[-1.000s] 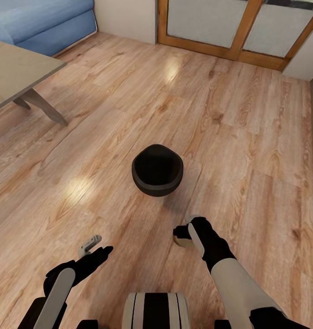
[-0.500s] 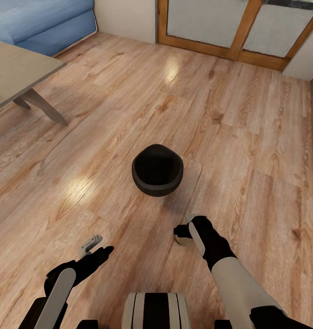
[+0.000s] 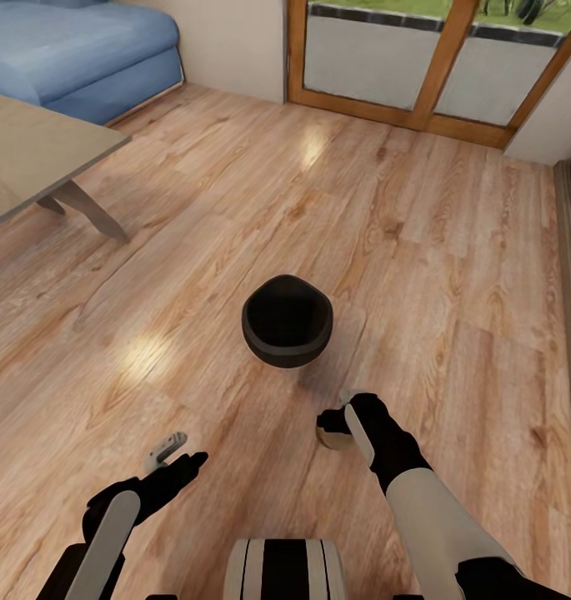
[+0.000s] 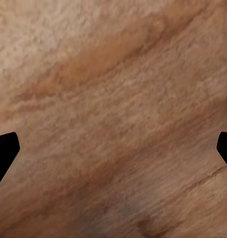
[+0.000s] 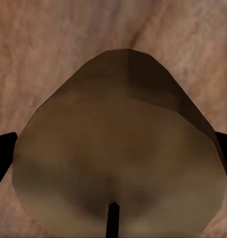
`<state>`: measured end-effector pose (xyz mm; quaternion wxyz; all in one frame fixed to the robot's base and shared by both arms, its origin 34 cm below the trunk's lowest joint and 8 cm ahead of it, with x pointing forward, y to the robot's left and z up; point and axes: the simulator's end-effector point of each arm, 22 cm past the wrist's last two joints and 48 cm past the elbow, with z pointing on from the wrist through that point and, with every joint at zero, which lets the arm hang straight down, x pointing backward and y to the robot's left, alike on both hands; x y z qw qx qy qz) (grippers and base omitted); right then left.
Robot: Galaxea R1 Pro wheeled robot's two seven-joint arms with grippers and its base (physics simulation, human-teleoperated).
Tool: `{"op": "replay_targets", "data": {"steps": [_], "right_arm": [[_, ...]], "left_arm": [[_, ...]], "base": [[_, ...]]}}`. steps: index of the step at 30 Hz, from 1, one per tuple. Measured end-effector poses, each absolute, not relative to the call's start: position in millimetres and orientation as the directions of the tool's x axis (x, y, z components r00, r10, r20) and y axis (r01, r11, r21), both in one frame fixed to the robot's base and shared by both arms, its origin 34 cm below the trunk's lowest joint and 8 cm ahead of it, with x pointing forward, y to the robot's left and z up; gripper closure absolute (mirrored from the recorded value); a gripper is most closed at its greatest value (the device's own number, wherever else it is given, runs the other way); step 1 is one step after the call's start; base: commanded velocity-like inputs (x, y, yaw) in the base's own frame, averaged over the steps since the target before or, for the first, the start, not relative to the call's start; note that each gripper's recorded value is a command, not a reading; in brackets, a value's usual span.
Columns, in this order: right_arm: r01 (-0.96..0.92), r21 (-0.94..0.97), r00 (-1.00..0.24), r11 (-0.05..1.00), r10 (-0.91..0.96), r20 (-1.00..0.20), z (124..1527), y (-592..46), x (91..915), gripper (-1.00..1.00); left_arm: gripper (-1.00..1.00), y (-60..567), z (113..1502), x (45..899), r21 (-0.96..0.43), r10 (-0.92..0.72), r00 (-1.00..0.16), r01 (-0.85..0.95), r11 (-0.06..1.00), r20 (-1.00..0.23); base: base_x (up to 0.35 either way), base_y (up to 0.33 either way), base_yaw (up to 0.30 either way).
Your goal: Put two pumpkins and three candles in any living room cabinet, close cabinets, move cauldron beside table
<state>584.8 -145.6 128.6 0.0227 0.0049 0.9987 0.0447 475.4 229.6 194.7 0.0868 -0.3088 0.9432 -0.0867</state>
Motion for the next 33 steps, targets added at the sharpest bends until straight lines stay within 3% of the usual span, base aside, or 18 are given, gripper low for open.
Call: {"op": "replay_targets", "data": {"steps": [15, 19, 28, 33], "right_arm": [[0.01, 0.083, -0.991, 0.996, 0.02, -0.13, 176.4, -154.7, 619.2, 1.0], [0.006, 0.026, -0.985, 1.0, 0.011, -0.17, 218.6, -194.6, 639.9, 1.0], [0.09, 0.018, -0.906, 0.996, 0.09, -0.414, 311.3, -249.8, 677.8, 1.0], [0.116, 0.042, -0.851, 0.992, 0.121, -0.511, 354.4, -266.3, 674.9, 1.0]], "left_arm": [[-1.0, 218.4, 220.1, 497.9, -0.284, -0.605, -0.777, -0.549, 0.786, -0.173], [-1.0, 193.0, 229.5, 503.2, -0.332, -0.573, -0.8, -0.499, 0.8, -0.177], [-1.0, 113.1, 256.7, 506.5, -0.429, -0.477, -0.845, -0.348, 0.833, -0.241], [-1.0, 101.1, 265.7, 503.3, -0.446, -0.46, -0.85, -0.317, 0.837, -0.258]], "base": [[0.0, 0.0, -0.018], [0.0, 0.0, -0.21], [0.0, 0.0, -0.272], [0.0, 0.0, -0.281]]}}
